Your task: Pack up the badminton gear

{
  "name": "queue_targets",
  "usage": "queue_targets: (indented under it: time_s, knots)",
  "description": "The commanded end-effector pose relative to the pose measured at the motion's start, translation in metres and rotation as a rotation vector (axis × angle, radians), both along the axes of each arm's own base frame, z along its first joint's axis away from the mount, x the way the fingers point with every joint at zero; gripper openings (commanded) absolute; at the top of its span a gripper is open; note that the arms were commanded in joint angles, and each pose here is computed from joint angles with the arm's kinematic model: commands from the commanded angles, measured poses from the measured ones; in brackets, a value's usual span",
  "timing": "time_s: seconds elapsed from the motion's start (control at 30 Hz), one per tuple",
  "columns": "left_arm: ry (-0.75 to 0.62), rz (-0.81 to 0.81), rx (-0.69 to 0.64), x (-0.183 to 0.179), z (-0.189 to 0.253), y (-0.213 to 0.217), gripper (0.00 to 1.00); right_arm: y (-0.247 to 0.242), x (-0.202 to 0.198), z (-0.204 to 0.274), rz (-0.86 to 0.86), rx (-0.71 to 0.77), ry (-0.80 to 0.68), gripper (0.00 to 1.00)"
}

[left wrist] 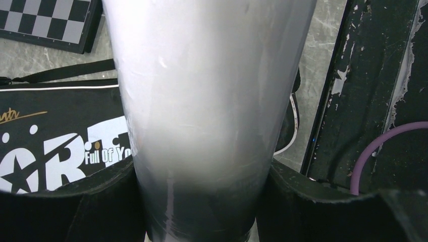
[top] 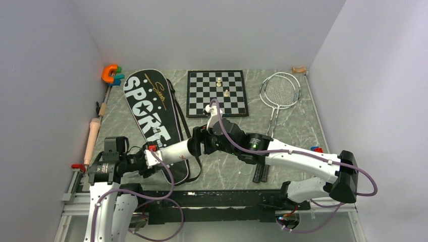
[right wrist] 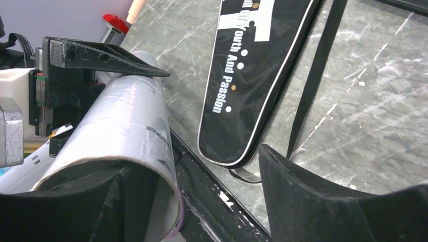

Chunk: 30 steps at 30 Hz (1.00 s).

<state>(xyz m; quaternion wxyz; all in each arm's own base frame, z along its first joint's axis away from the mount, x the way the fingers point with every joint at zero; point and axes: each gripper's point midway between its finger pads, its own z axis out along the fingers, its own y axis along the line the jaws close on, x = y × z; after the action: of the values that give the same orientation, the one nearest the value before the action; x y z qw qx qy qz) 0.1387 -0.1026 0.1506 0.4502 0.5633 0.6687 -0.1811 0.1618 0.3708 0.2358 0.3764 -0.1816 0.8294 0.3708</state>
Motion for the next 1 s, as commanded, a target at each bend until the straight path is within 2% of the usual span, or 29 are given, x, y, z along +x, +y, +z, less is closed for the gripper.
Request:
queue_targets:
  time_s: [0.0,0.1,0.3,0.43,0.57,0.77,0.97]
  knots:
    - [-0.103,-0.064,-0.063,0.004,0.03,-0.012,0.63,0.014,-0.002,0.025,0.039,0.072,-0.004,0.77]
    - [-0.099,-0.053,-0.04,0.006,0.023,-0.009,0.63,0.004,0.003,0.039,0.022,0.109,0.006,0.84]
    - [-0.091,-0.014,-0.001,0.012,0.005,-0.001,0.62,-0.047,0.016,0.067,-0.074,0.172,-0.003,0.93]
    - [-0.075,0.009,0.032,0.015,-0.008,0.005,0.61,-0.077,0.019,0.059,-0.149,0.139,0.012,0.96]
    - [-0.046,0.032,0.062,0.017,-0.021,0.011,0.6,-0.107,0.019,0.02,-0.242,0.033,0.077,0.93]
    - [-0.054,0.074,0.106,0.026,-0.031,0.02,0.57,-0.148,0.005,-0.094,-0.376,-0.27,0.26,0.82]
    - [-0.052,0.074,0.115,0.027,-0.033,0.022,0.56,-0.165,-0.004,-0.156,-0.435,-0.398,0.33,0.73]
